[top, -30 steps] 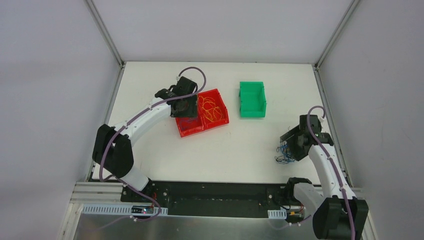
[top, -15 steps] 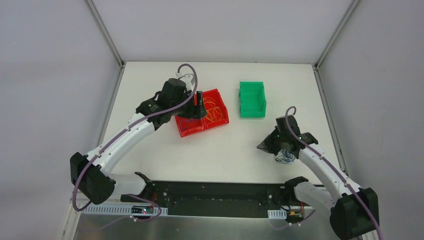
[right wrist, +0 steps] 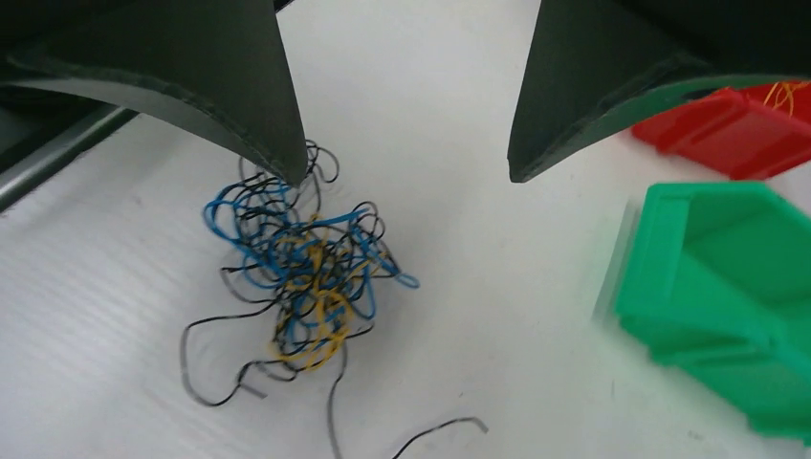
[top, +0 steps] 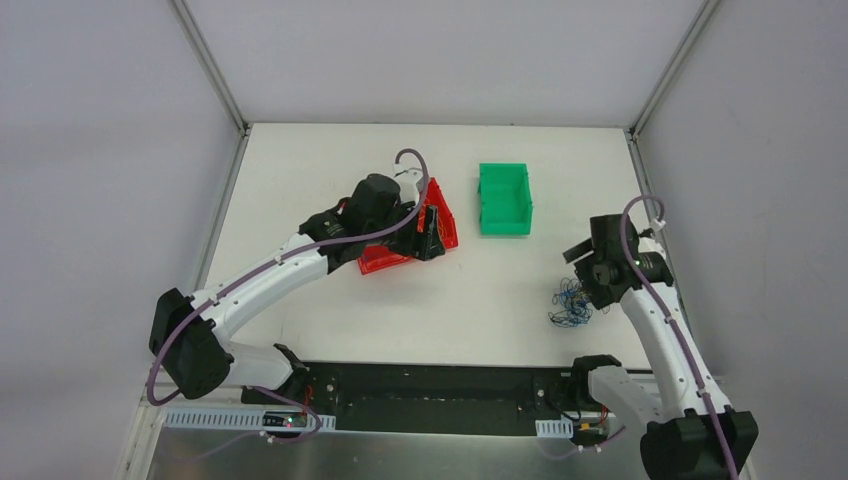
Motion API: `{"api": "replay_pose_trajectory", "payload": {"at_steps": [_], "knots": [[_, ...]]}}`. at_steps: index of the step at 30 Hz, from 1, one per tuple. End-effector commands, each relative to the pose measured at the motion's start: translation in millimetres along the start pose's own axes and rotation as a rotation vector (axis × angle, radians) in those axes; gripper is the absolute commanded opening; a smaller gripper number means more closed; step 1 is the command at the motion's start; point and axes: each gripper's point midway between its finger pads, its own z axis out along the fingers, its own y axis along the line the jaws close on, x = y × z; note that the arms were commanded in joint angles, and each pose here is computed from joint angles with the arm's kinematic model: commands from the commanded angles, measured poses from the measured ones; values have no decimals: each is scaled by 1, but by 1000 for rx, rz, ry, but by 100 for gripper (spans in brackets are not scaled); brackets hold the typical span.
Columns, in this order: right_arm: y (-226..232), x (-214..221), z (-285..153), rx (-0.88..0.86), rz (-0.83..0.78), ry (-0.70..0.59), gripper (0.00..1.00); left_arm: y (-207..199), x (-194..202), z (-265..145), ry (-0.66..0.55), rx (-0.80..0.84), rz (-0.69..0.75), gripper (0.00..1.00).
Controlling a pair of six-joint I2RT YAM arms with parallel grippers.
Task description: Untangle the cables
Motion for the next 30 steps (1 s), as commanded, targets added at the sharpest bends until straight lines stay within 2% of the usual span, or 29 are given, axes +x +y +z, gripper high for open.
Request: {"api": "replay_pose_trajectory", "payload": {"at_steps": [1,10,13,15,17,18,22,29,30], "knots": [[-42,-32,-4,148,-60,-135,79,-8,-10,-3,-48,40,7,68],[-46,-24,31,208,-81,-79,72,-6,-11,-13,-74,32,23,68],[-42,-12,44,183,-83,-33,62,-4,-9,-17,-87,22,29,69],[-33,-2,50,135,-89,14,40,-1,-9,-20,-94,13,31,69],[-24,6,52,105,-97,54,11,-1,-8,-20,-95,10,34,69],[-18,9,49,92,-108,62,0,-1,-8,-20,-94,11,33,69],[18,48,29,-46,-173,151,0,1,-5,-18,-84,9,26,69],[83,129,-38,-350,-277,356,0,0,1,-10,-55,20,7,69],[90,136,-47,-387,-295,378,3,-2,1,-9,-53,25,4,69]]}}
